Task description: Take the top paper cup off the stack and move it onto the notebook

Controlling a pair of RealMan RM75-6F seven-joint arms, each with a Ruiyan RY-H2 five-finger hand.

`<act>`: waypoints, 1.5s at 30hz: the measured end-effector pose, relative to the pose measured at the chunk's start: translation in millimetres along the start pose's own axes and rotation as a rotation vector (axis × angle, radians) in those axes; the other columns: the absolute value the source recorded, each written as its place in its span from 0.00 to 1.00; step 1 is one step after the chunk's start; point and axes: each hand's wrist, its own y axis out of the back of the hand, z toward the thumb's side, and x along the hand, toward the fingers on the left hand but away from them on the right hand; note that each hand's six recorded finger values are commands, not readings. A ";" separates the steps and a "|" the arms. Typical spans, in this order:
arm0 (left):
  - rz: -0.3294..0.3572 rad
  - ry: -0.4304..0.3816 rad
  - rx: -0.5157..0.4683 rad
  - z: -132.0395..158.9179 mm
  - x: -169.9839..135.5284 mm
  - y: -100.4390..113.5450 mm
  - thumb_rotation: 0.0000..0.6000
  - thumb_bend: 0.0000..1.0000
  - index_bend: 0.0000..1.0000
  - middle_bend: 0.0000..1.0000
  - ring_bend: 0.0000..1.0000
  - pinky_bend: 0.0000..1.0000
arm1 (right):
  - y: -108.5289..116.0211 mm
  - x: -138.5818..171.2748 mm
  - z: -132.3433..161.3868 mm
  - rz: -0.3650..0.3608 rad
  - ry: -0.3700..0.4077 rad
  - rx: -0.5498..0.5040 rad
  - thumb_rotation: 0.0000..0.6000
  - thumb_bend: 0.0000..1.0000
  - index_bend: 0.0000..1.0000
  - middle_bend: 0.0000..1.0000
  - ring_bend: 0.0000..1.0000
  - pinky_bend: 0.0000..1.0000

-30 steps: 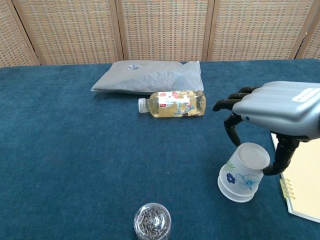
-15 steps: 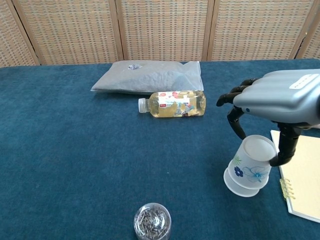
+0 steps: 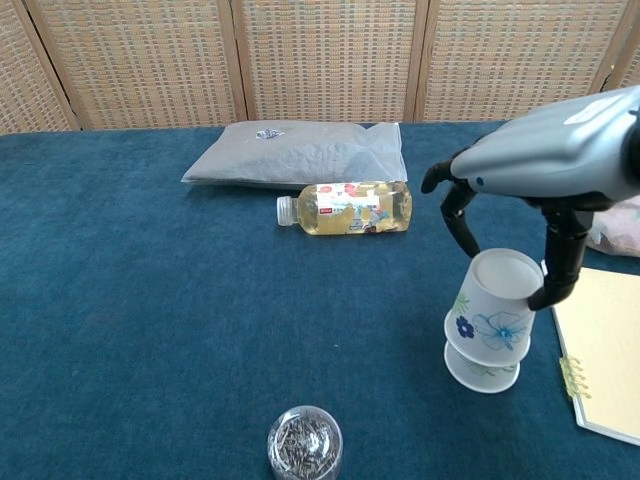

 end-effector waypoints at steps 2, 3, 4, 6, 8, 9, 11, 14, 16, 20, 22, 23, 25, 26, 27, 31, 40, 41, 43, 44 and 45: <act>0.002 -0.002 -0.002 0.6 -0.2 0.4 1.00 0.15 0.00 0.00 0.00 0.00 | 3.2 -0.8 -0.3 0.002 0.003 -0.012 1.00 0.18 0.48 0.06 0.00 0.00; 0.003 -0.002 -0.002 0.7 -0.2 0.7 1.00 0.15 0.00 0.00 0.00 0.00 | 5.2 -1.2 -1.2 0.004 0.003 -0.015 1.00 0.18 0.48 0.06 0.00 0.00; 0.003 -0.002 -0.001 0.7 -0.3 0.7 1.00 0.15 0.00 0.00 0.00 0.00 | 7.1 -1.5 -2.0 0.002 0.002 -0.014 1.00 0.18 0.48 0.06 0.00 0.00; 0.004 -0.003 -0.001 1.0 -0.4 0.8 1.00 0.15 0.00 0.00 0.00 0.00 | 12.4 -2.4 -3.7 -0.005 0.001 -0.014 1.00 0.18 0.48 0.06 0.00 0.00; 0.006 -0.004 0.000 1.1 -0.5 1.1 1.00 0.15 0.00 0.00 0.00 0.00 | 16.4 -3.0 -4.2 -0.012 0.001 -0.021 1.00 0.18 0.48 0.06 0.00 0.00; 0.006 -0.004 0.000 1.2 -0.5 1.3 1.00 0.15 0.00 0.00 0.00 0.00 | 19.4 -3.4 -5.1 -0.018 0.000 -0.026 1.00 0.18 0.48 0.06 0.00 0.00; 0.007 -0.002 0.000 0.9 -0.8 1.4 1.00 0.15 0.00 0.00 0.00 0.00 | 24.9 -3.9 -7.7 -0.030 -0.006 -0.028 1.00 0.18 0.48 0.06 0.00 0.00; 0.008 -0.002 0.000 0.6 -0.6 1.8 1.00 0.15 0.00 0.00 0.00 0.00 | 32.6 -4.4 -11.2 -0.043 -0.011 -0.036 1.00 0.18 0.48 0.06 0.00 0.00; 0.009 -0.003 -0.001 0.7 -0.6 1.8 1.00 0.15 0.00 0.00 0.00 0.00 | 37.2 -4.5 -14.0 -0.050 -0.016 -0.037 1.00 0.18 0.48 0.06 0.00 0.00; 0.008 -0.003 0.000 0.6 -0.5 1.5 1.00 0.15 0.00 0.00 0.00 0.00 | 45.0 -4.4 -20.0 -0.063 -0.029 -0.044 1.00 0.18 0.48 0.06 0.00 0.00; 0.007 -0.004 0.001 0.8 -0.4 1.1 1.00 0.15 0.00 0.00 0.00 0.00 | 48.7 -4.1 -23.4 -0.069 -0.036 -0.043 1.00 0.18 0.48 0.06 0.00 0.00; 0.007 -0.004 0.001 1.0 -0.4 1.2 1.00 0.15 0.00 0.00 0.00 0.00 | 50.4 -3.9 -25.0 -0.072 -0.039 -0.041 1.00 0.18 0.48 0.05 0.00 0.00; 0.008 -0.005 0.000 1.3 -0.4 1.3 1.00 0.15 0.00 0.00 0.00 0.00 | 54.1 -3.3 -29.4 -0.079 -0.050 -0.034 1.00 0.18 0.48 0.05 0.00 0.00; 0.008 -0.006 0.000 1.4 -0.5 1.3 1.00 0.15 0.00 0.00 0.00 0.00 | 55.4 -3.1 -31.1 -0.080 -0.055 -0.034 1.00 0.18 0.48 0.05 0.00 0.00; 0.008 -0.005 0.000 1.3 -0.6 1.4 1.00 0.15 0.00 0.00 0.00 0.00 | 56.7 -2.8 -33.2 -0.080 -0.059 -0.036 1.00 0.18 0.48 0.05 0.00 0.00; 0.012 -0.006 -0.001 1.4 -0.8 2.2 1.00 0.15 0.00 0.00 0.00 0.00 | 59.7 -1.4 -41.0 -0.080 -0.078 -0.037 1.00 0.18 0.48 0.06 0.00 0.00; 0.013 -0.005 -0.002 1.1 -1.0 2.6 1.00 0.15 0.00 0.00 0.00 0.00 | 43.7 2.1 -67.0 -0.040 -0.156 -0.066 1.00 0.18 0.48 0.05 0.00 0.00; 0.012 -0.005 -0.001 1.2 -1.0 2.5 1.00 0.15 0.00 0.00 0.00 0.00 | 41.2 1.3 -70.7 -0.038 -0.166 -0.072 1.00 0.18 0.48 0.05 0.00 0.00; 0.012 -0.006 -0.001 1.6 -1.1 2.6 1.00 0.15 0.00 0.00 0.00 0.00 | 33.6 -1.0 -81.3 -0.030 -0.191 -0.088 1.00 0.18 0.48 0.05 0.00 0.00; 0.013 -0.007 -0.001 1.9 -1.1 2.7 1.00 0.15 0.00 0.00 0.00 0.00 | 30.0 -2.1 -86.5 -0.027 -0.204 -0.093 1.00 0.18 0.48 0.05 0.00 0.00; 0.013 -0.007 -0.001 2.0 -1.2 2.8 1.00 0.15 0.00 0.00 0.00 0.00 | 25.1 -3.5 -93.7 -0.023 -0.220 -0.099 1.00 0.18 0.48 0.05 0.00 0.00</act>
